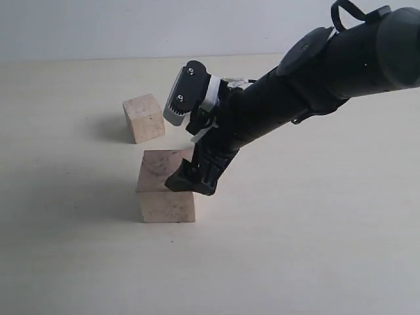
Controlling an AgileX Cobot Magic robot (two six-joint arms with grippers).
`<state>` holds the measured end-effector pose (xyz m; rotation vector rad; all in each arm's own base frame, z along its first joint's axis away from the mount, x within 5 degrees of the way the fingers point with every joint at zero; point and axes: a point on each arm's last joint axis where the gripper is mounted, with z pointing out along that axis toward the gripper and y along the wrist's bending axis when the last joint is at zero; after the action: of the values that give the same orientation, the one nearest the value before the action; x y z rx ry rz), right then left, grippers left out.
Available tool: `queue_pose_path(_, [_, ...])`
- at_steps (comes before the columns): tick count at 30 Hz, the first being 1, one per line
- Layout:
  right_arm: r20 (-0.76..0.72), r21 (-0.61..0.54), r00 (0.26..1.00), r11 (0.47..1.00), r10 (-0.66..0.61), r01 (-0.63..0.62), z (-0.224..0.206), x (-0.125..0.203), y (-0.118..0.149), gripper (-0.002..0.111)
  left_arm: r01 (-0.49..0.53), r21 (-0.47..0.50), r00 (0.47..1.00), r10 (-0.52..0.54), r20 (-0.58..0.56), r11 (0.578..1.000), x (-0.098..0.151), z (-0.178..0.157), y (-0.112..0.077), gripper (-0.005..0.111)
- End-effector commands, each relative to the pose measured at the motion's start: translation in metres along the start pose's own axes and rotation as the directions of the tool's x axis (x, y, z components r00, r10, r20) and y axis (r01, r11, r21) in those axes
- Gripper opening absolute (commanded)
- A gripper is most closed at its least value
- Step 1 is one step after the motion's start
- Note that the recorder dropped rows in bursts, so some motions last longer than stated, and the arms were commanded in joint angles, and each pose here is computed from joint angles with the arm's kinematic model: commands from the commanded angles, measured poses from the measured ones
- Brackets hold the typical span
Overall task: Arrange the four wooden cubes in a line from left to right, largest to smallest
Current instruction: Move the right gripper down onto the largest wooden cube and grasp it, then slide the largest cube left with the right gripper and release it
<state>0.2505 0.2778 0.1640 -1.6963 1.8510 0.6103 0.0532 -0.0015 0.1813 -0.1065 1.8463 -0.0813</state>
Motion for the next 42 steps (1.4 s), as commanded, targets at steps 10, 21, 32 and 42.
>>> queue_pose_path(10, [0.095,-0.116,0.992,0.989,-0.079,0.090,0.011,-0.007,0.005,0.105,0.003,0.007,1.000,-0.003,0.005,1.000,0.000,0.000,0.000,0.000])
queue_pose_path(21, [0.068,-0.146,0.995,0.986,-0.068,0.077,0.037,0.000,-0.004,0.083,0.003,0.007,1.000,-0.003,0.005,1.000,0.000,0.000,0.000,0.000])
queue_pose_path(32, [0.134,-0.138,0.972,0.968,-0.192,0.210,0.024,-0.037,-0.019,0.000,0.003,0.007,1.000,-0.003,0.005,1.000,0.000,0.000,0.000,0.000])
queue_pose_path(42, [0.180,-0.178,0.956,0.948,-0.233,0.265,0.050,-0.062,-0.019,0.000,0.003,0.007,1.000,-0.003,0.005,1.000,0.000,0.000,0.000,0.000])
